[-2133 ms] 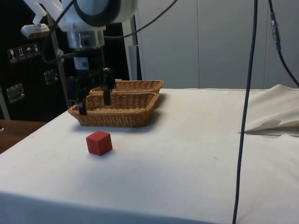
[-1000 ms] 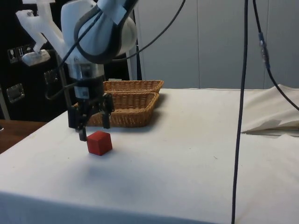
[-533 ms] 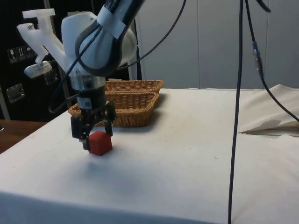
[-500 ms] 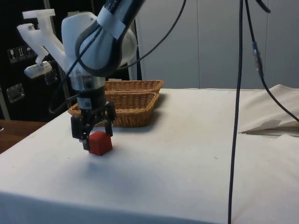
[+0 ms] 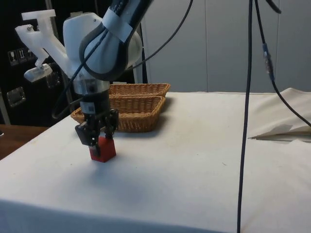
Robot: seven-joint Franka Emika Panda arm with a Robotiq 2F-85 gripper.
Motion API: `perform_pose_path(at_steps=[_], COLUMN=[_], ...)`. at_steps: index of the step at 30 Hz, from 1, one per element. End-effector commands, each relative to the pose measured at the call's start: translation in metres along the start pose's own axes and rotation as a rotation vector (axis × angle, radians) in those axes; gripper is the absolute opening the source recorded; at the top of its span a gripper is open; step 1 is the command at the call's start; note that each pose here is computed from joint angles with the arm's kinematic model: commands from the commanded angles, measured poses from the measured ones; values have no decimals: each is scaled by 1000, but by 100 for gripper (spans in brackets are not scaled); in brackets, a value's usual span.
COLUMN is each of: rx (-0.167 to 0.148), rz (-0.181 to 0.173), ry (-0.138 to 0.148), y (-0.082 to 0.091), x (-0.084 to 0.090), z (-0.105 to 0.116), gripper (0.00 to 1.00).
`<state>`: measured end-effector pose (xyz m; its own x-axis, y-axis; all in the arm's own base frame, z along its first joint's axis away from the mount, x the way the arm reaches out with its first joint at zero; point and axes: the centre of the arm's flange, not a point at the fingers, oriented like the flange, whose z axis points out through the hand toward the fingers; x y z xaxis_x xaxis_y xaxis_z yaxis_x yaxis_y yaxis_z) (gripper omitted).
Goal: Pick up the red cube and place it into the right basket.
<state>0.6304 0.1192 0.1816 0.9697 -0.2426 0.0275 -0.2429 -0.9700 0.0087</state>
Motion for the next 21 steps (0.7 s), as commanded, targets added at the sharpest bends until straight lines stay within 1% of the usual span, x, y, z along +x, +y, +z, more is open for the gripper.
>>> perform_pose_path(at_steps=[1, 5, 6, 7, 8, 13, 14, 15, 16, 18, 21], rx=[-3, -4, -1, -3, -4, -11, -14, -15, -11, -19, -24], rz=[3, 3, -1, 1, -6, -29, -40, -45, -33, -57, -76], ry=[7, 8, 0, 7, 8, 9, 9, 9, 6, 11, 14], y=[0, 0, 0, -1, -1, -3, -3, -3, -3, -3, -3], x=[0, 1, 0, 1, 1, 0, 0, 0, 1, 0, -1], z=[0, 0, 0, -3, -11, -26, -34, -36, -29, -41, -48], gripper=[2, 3, 3, 3, 3, 3, 3, 3, 3, 3, 3])
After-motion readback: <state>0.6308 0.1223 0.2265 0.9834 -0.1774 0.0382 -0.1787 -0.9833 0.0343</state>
